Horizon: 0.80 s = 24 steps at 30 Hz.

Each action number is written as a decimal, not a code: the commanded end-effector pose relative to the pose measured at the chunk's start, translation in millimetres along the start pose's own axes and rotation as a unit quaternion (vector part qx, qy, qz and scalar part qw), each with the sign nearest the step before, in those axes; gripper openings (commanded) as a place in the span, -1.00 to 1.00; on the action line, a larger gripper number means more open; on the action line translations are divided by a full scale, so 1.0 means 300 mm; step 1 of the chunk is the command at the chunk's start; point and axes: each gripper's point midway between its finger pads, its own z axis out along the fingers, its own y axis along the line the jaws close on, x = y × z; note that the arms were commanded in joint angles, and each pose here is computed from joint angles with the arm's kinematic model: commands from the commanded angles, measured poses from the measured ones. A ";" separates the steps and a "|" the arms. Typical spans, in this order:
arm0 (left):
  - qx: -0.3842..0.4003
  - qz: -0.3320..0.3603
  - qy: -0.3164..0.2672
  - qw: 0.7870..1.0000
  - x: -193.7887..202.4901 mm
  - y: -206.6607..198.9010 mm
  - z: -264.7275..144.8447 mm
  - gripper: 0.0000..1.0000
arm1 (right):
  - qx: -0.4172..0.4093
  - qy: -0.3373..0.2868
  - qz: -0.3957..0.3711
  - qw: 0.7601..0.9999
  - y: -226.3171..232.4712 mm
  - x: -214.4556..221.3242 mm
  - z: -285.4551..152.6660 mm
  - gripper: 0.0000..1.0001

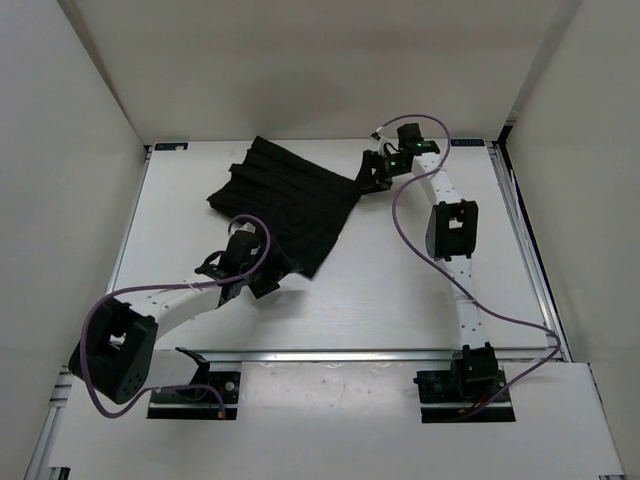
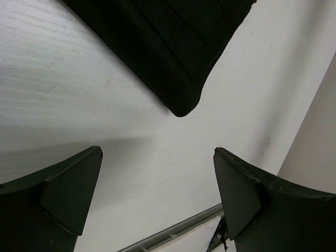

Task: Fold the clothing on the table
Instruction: Flatten the skirt out

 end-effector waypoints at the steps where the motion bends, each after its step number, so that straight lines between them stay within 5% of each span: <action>1: 0.017 -0.016 -0.012 1.000 -0.011 -0.016 -0.026 0.98 | 0.018 0.060 0.020 0.998 0.000 0.121 0.080 0.42; 10: 0.009 -0.023 -0.015 1.000 -0.019 0.008 -0.043 0.98 | 0.029 0.051 0.034 0.998 0.008 0.104 0.108 0.22; 11: 0.005 -0.029 -0.020 0.999 -0.025 0.024 -0.048 0.97 | 0.036 0.048 0.027 0.998 0.009 0.095 0.113 -0.21; 13: 0.009 -0.029 -0.022 0.999 -0.024 0.022 -0.055 0.98 | 0.044 0.050 0.025 0.997 0.007 0.098 0.119 -0.75; 15: 0.004 -0.030 -0.022 0.999 -0.022 0.037 -0.054 0.97 | 0.077 0.050 0.038 0.995 -0.013 0.094 0.098 -1.00; 19: -0.006 -0.032 -0.033 0.999 -0.046 0.049 -0.067 0.97 | 0.135 0.071 0.108 0.982 -0.084 0.149 -0.013 -1.00; 24: -0.026 0.027 -0.067 0.997 -0.118 0.036 -0.099 0.97 | 0.190 0.056 0.221 0.955 -0.088 0.203 -0.332 -1.00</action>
